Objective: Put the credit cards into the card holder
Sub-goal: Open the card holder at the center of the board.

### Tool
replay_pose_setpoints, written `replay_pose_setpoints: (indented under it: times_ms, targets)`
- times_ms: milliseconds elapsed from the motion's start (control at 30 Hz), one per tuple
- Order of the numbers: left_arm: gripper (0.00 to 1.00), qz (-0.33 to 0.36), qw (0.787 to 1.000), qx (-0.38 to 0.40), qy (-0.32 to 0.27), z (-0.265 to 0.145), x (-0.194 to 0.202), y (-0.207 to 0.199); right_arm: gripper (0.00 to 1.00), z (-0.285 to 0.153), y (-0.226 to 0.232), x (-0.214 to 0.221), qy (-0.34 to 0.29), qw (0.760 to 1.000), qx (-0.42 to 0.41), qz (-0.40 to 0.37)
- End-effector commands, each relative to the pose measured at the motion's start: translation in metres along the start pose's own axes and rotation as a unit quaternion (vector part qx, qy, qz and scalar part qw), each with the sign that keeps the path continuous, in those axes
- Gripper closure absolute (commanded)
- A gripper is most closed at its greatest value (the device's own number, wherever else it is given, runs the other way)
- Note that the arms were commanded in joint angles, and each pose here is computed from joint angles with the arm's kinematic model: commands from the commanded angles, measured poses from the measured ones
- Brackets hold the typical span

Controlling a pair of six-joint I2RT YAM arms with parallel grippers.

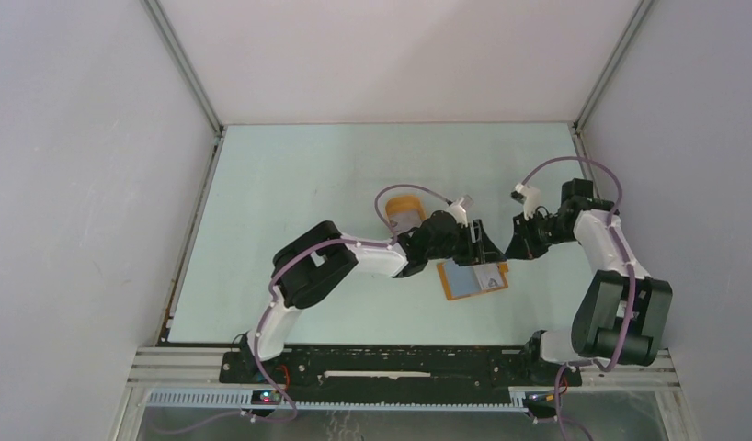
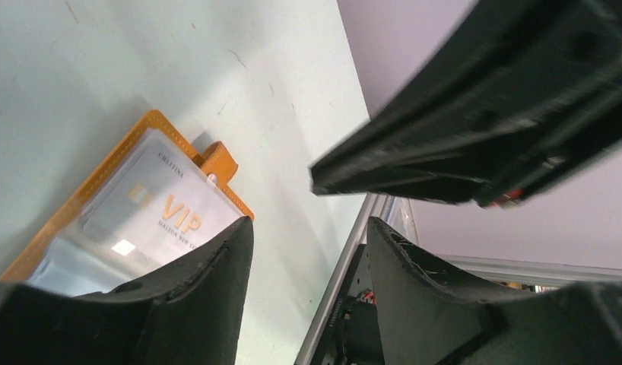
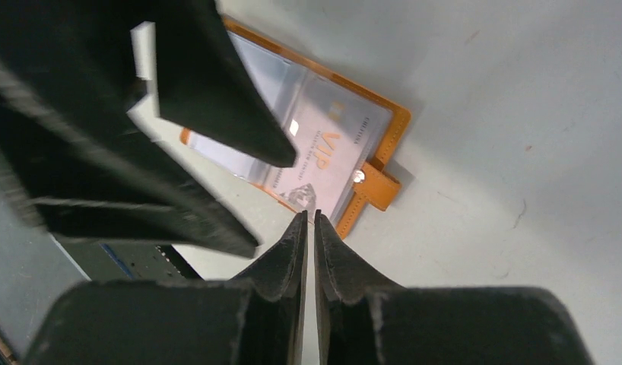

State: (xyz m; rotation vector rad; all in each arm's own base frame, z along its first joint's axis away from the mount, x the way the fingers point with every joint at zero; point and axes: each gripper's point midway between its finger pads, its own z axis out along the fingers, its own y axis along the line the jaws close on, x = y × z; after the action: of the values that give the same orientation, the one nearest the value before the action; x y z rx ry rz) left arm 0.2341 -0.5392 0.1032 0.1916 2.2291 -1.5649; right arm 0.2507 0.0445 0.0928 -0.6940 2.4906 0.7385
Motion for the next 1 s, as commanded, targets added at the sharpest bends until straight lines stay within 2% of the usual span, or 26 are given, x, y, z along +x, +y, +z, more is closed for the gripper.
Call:
replay_pose_setpoints:
  times_ms: [0, 133, 233, 400, 433, 500, 533, 600, 633, 733, 867, 967]
  targets:
    - [0.38, 0.014, 1.0, 0.002, 0.011, 0.011, -0.004, -0.004, 0.86, -0.018, 0.026, -0.017, -0.061, 0.996, -0.047, -0.046]
    - [0.38, 0.059, 0.998, -0.021, -0.015, -0.004, -0.018, -0.009, 0.86, -0.028, 0.04, -0.025, -0.093, 0.991, -0.055, -0.081]
    - [0.37, 0.109, 0.992, -0.033, -0.052, -0.03, -0.038, -0.027, 0.86, -0.039, 0.048, -0.035, -0.121, 0.985, -0.042, -0.117]
    - [0.37, 0.196, 0.971, -0.075, -0.111, -0.086, -0.063, -0.04, 0.82, -0.071, 0.049, -0.063, -0.176, 0.965, 0.051, -0.185]
    - [0.37, 0.215, 0.965, -0.09, -0.123, -0.098, -0.068, -0.039, 0.73, -0.08, 0.049, -0.07, -0.19, 0.959, 0.077, -0.197]
    - [0.36, 0.25, 0.948, -0.123, -0.151, -0.126, -0.08, -0.037, 0.41, -0.096, 0.056, -0.083, -0.22, 0.94, 0.104, -0.239]
    - [0.36, 0.267, 0.94, -0.142, -0.159, -0.139, -0.082, -0.032, 0.27, -0.1, 0.066, -0.088, -0.24, 0.934, 0.093, -0.249]
    - [0.33, 0.293, 0.922, -0.174, -0.182, -0.164, -0.091, -0.028, 0.07, -0.105, 0.083, -0.097, -0.264, 0.927, 0.061, -0.258]
    - [0.29, 0.304, 0.913, -0.19, -0.194, -0.176, -0.096, -0.026, 0.03, -0.106, 0.092, -0.101, -0.274, 0.927, 0.037, -0.255]
    - [0.2, 0.33, 0.889, -0.235, -0.213, -0.206, -0.106, -0.016, 0.04, -0.099, 0.114, -0.108, -0.275, 0.927, -0.034, -0.253]
    - [0.01, 0.36, 0.855, -0.298, -0.223, -0.237, -0.121, 0.001, 0.08, -0.069, 0.133, -0.109, -0.232, 0.937, -0.088, -0.248]
    - [0.0, 0.392, 0.827, -0.345, -0.208, -0.252, -0.134, 0.018, 0.11, -0.043, 0.148, -0.113, -0.202, 0.946, -0.127, -0.219]
